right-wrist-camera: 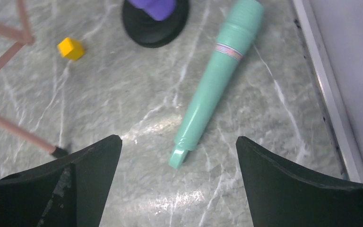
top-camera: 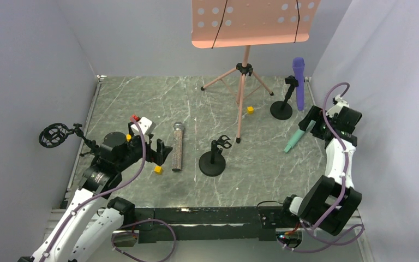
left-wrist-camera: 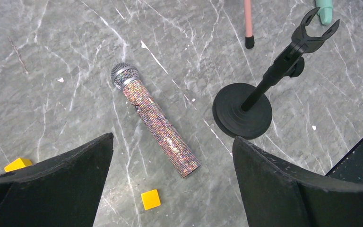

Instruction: Attach the microphones to the stand

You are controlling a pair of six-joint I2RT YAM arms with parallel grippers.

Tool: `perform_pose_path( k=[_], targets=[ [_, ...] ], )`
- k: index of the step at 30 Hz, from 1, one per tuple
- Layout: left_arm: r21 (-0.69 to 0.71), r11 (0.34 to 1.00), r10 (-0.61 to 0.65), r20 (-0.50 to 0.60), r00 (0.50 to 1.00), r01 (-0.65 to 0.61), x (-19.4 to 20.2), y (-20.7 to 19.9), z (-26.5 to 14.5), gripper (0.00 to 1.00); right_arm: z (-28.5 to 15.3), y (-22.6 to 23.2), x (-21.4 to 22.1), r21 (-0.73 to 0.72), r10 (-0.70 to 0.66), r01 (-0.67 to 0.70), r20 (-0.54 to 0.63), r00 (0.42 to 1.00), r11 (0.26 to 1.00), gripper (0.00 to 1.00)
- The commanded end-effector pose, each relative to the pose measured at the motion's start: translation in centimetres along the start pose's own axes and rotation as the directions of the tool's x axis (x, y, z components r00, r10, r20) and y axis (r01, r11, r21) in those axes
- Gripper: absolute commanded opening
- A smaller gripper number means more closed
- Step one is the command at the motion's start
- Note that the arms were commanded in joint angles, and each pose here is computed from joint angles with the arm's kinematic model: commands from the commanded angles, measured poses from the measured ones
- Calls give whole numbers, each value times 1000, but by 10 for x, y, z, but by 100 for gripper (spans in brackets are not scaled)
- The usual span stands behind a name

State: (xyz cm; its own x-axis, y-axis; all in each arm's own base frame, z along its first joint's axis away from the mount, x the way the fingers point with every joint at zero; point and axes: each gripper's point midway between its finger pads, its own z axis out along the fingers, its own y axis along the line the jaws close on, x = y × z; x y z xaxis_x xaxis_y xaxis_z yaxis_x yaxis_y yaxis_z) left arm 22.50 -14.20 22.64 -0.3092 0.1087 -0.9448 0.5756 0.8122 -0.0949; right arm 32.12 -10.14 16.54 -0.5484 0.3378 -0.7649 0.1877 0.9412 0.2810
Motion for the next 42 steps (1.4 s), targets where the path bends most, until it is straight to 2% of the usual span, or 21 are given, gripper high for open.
perform_pose_path(
  k=[1,4,11,17,26,27,28,30,35,42],
  targets=[
    [0,999,32,39,999,-32,-7,1,-4,99,19,-33,12,182,214,-206,-22,977,961,94],
    [13,999,30,37,999,-30,-7,-1,-4,99,33,-34,28,179,231,-213,-86,969,961,81],
    [7,1000,21,44,999,-22,-9,1,-4,99,70,-40,50,222,270,-234,-149,951,947,79],
    [-16,1000,14,38,999,-14,-7,8,-4,99,94,-48,60,249,287,-232,-211,935,940,68],
    [-30,1000,7,22,1000,-6,-4,13,-1,99,108,-48,65,286,222,-160,-201,954,945,55],
    [-29,1000,6,19,1000,-6,-3,13,0,99,107,-49,66,293,219,-154,-203,954,943,51],
    [-30,1000,5,17,1000,-5,-3,13,0,99,107,-51,66,300,216,-149,-201,956,942,43],
    [-32,999,4,16,1000,-3,-3,13,0,99,105,-55,69,321,210,-139,-200,957,937,36],
    [-32,999,4,21,1000,-3,-3,13,-1,99,109,-55,79,312,221,-143,-232,947,939,39],
    [-37,999,6,25,1000,-5,-4,14,-2,99,116,-55,88,304,236,-148,-279,931,941,54]
  ],
)
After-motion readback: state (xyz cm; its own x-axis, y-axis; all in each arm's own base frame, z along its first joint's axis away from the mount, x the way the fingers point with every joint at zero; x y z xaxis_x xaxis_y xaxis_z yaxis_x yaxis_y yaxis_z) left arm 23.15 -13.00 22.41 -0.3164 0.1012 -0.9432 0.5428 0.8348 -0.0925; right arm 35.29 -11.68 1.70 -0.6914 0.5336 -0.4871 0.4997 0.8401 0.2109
